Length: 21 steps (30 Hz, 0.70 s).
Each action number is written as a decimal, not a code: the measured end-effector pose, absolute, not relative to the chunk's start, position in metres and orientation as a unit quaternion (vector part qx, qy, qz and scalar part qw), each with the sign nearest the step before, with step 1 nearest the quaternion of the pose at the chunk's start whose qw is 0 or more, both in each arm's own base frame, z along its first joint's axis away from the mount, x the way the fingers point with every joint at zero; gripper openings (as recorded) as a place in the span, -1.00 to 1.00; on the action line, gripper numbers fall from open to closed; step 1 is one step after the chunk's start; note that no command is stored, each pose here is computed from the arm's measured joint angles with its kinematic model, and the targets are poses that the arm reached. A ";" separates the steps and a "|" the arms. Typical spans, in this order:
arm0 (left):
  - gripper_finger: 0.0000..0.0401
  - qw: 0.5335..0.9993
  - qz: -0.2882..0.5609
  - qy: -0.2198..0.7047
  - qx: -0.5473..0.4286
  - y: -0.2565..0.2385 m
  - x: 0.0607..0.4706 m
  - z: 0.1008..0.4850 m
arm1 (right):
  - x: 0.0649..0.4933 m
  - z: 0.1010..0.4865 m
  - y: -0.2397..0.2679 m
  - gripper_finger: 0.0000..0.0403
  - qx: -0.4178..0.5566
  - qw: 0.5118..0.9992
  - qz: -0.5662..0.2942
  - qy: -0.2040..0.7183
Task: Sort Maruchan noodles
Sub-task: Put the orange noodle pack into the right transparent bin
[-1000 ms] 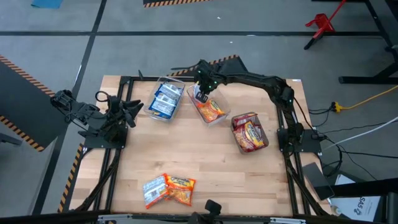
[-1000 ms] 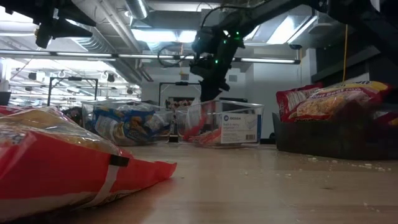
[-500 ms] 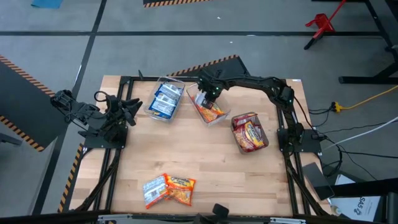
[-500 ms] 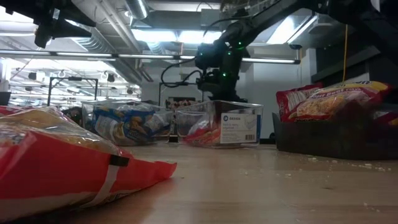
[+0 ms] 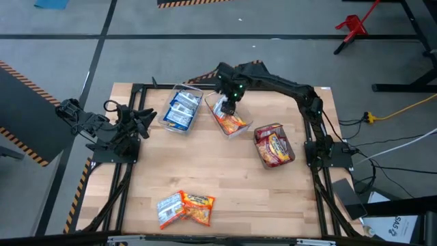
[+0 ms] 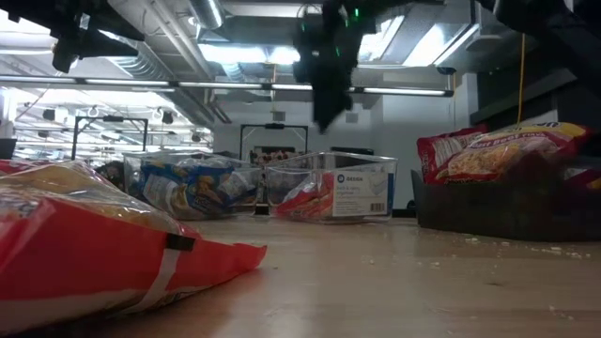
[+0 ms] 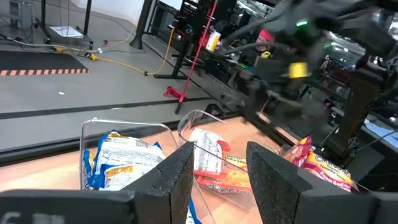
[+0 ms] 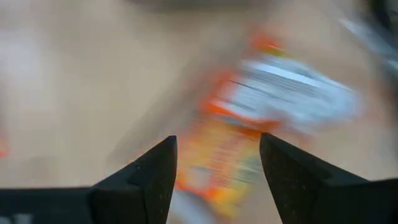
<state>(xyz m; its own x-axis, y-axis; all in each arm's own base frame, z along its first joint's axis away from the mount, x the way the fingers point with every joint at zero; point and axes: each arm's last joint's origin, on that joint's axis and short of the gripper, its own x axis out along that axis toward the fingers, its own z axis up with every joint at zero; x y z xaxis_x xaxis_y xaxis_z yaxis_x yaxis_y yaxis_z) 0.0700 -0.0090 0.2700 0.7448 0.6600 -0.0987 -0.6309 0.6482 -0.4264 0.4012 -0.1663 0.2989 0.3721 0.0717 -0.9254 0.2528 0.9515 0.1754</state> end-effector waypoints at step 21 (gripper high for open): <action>-0.30 0.928 0.295 0.011 -0.226 -0.012 0.072 0.267 | 0.448 0.249 0.113 0.07 -0.009 0.848 0.211 0.486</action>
